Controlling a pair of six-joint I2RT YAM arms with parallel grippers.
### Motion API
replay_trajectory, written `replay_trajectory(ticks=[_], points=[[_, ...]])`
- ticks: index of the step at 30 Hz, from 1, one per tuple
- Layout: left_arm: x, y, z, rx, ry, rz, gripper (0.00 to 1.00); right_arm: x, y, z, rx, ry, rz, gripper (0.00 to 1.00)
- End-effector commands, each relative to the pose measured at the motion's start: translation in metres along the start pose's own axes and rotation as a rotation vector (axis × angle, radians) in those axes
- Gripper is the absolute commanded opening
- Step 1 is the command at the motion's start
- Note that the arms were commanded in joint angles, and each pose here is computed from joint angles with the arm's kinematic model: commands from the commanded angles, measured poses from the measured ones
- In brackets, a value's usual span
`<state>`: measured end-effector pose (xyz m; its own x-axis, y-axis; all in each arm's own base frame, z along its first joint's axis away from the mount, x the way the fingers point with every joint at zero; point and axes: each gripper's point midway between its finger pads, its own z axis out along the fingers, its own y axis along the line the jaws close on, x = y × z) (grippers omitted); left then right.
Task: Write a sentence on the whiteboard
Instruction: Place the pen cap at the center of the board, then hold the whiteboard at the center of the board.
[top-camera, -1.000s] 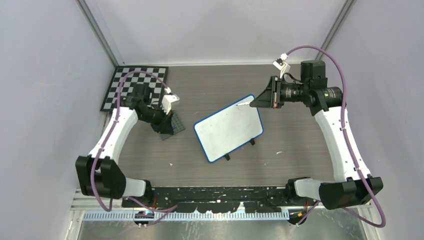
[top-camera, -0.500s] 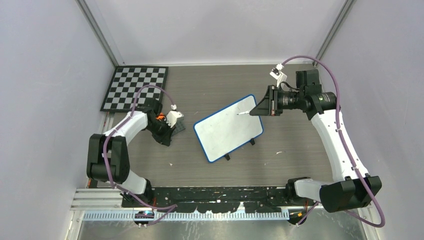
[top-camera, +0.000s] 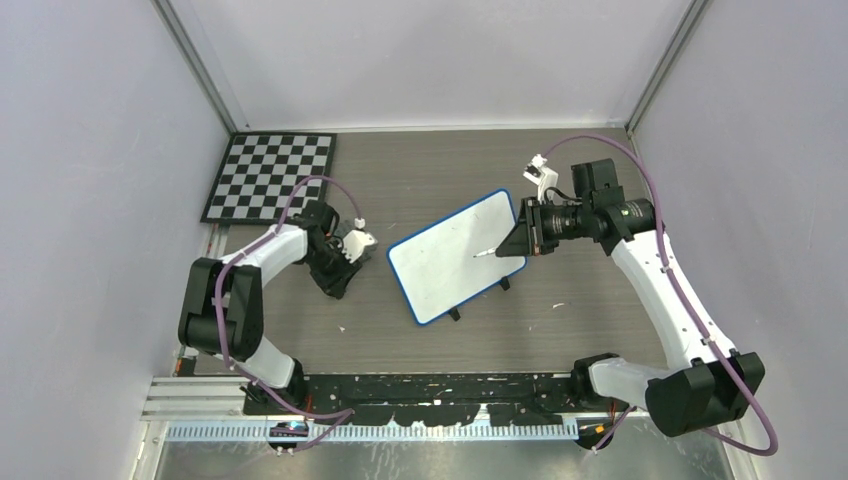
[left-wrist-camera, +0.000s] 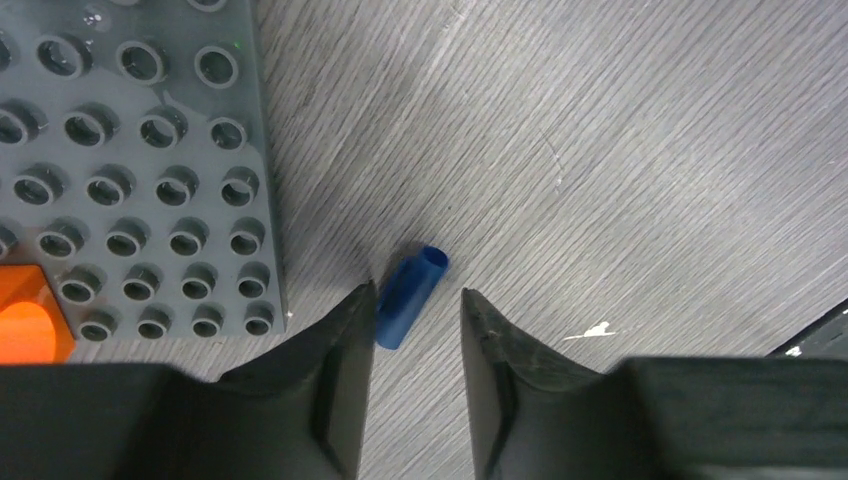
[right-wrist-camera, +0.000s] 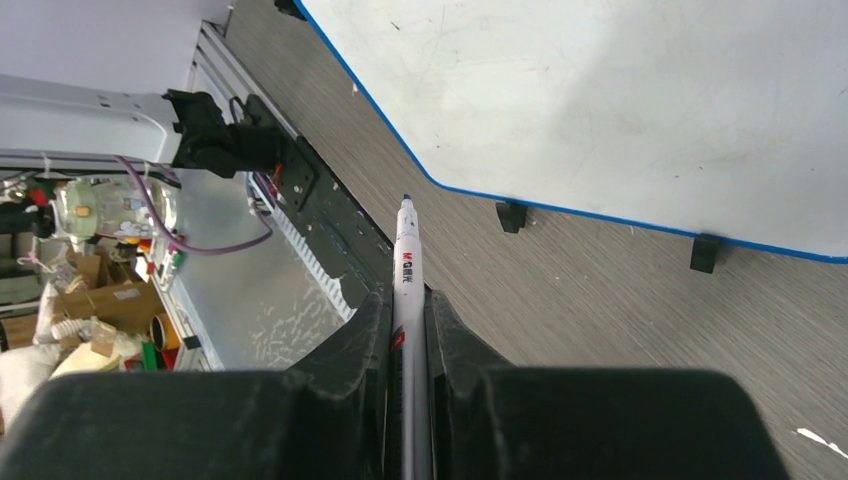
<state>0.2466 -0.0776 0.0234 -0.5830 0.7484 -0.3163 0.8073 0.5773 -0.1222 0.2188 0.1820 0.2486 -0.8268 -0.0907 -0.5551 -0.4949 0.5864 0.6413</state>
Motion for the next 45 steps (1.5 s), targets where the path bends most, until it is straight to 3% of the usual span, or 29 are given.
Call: replay_trajectory(ticks=[1,12,20,25,27,30,35,45], points=[[-0.007,-0.002,-0.012,-0.007,-0.025,-0.006,0.44,0.006,0.002,-0.005,0.021,-0.012,-0.093,0.00],[-0.051,-0.020,-0.092,-0.013,-0.205,-0.025,0.79,0.021,0.009,0.006,0.038,0.050,-0.170,0.00],[-0.110,-0.046,-0.169,0.050,-0.478,-0.117,0.92,0.032,0.027,0.008,0.005,0.117,-0.301,0.00],[-0.137,-0.040,-0.200,0.001,-0.613,-0.259,0.93,0.030,0.023,0.013,0.038,0.128,-0.369,0.00],[-0.145,-0.046,-0.207,0.027,-0.664,-0.252,0.99,0.027,0.023,0.015,0.042,0.131,-0.398,0.00],[-0.154,-0.065,-0.208,0.154,-0.681,-0.227,1.00,0.024,0.022,0.020,0.054,0.131,-0.425,0.00],[-0.155,-0.085,-0.180,0.329,-0.596,-0.256,1.00,0.034,0.029,0.030,0.023,0.163,-0.468,0.00],[-0.164,-0.108,-0.138,0.383,-0.524,-0.226,0.95,0.052,0.043,0.032,-0.037,0.214,-0.533,0.00]])
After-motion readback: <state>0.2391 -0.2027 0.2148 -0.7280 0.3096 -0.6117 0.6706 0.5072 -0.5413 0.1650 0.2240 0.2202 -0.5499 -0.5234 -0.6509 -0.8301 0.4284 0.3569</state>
